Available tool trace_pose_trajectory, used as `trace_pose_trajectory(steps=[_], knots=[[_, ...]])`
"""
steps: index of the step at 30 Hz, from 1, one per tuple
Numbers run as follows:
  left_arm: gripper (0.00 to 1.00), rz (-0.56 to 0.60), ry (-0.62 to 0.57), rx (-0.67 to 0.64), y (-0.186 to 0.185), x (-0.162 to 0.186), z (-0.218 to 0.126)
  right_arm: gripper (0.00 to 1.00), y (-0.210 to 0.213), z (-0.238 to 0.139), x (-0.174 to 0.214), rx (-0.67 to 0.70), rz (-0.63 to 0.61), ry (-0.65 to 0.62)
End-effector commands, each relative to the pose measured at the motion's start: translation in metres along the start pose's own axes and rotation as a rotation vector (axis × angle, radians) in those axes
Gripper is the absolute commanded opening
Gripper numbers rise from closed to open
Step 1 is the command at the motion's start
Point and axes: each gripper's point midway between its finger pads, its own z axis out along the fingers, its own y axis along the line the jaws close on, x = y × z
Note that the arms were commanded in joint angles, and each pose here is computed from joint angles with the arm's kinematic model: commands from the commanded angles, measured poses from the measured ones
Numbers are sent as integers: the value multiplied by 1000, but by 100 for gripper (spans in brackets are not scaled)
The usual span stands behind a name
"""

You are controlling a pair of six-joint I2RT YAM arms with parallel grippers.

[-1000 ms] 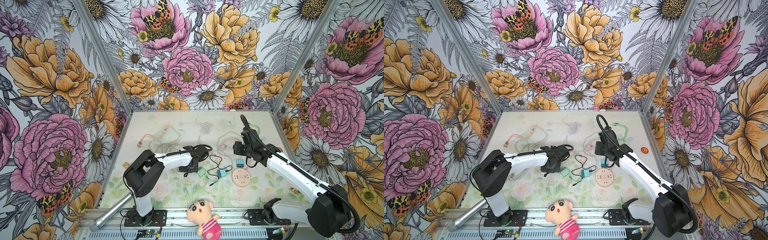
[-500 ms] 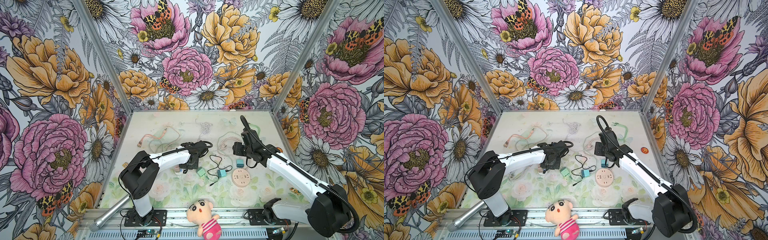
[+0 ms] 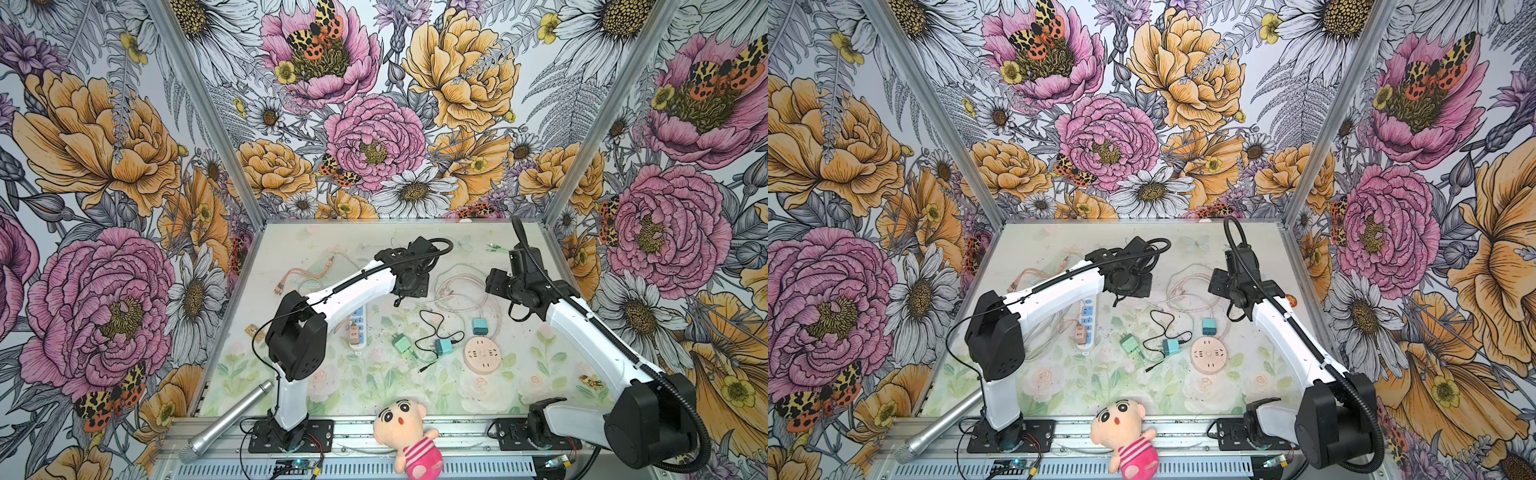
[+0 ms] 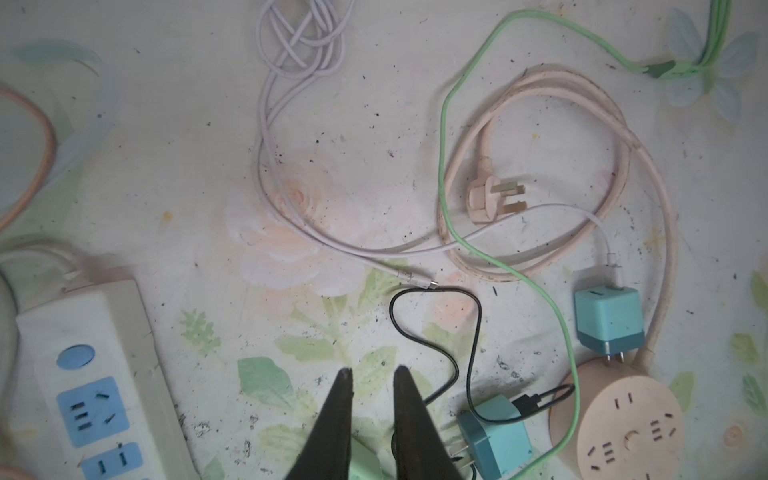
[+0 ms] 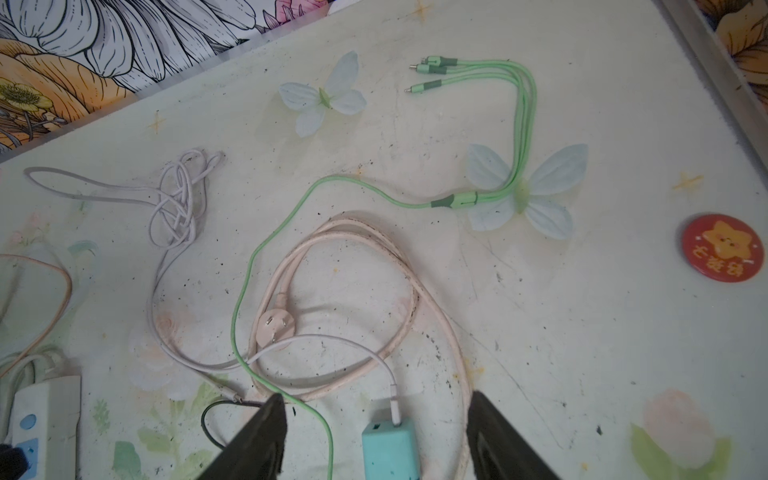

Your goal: Insert the plug

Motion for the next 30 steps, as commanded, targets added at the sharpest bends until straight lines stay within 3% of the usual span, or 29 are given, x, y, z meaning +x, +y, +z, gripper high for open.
trace_pose_trajectory(steps=[1,10,20,30], knots=[[23,67,26,51,-16,-12,17,69,3,4,-16,-49,21,1],[26,38,32,144,-26,-44,37,65,-19,28,-25,-25,111,53],[34,85,112,134,-14,-6,36,63,-16,38,-13,-44,120,104],[44,209,195,-64,31,43,-2,63,16,38,4,-108,46,149]])
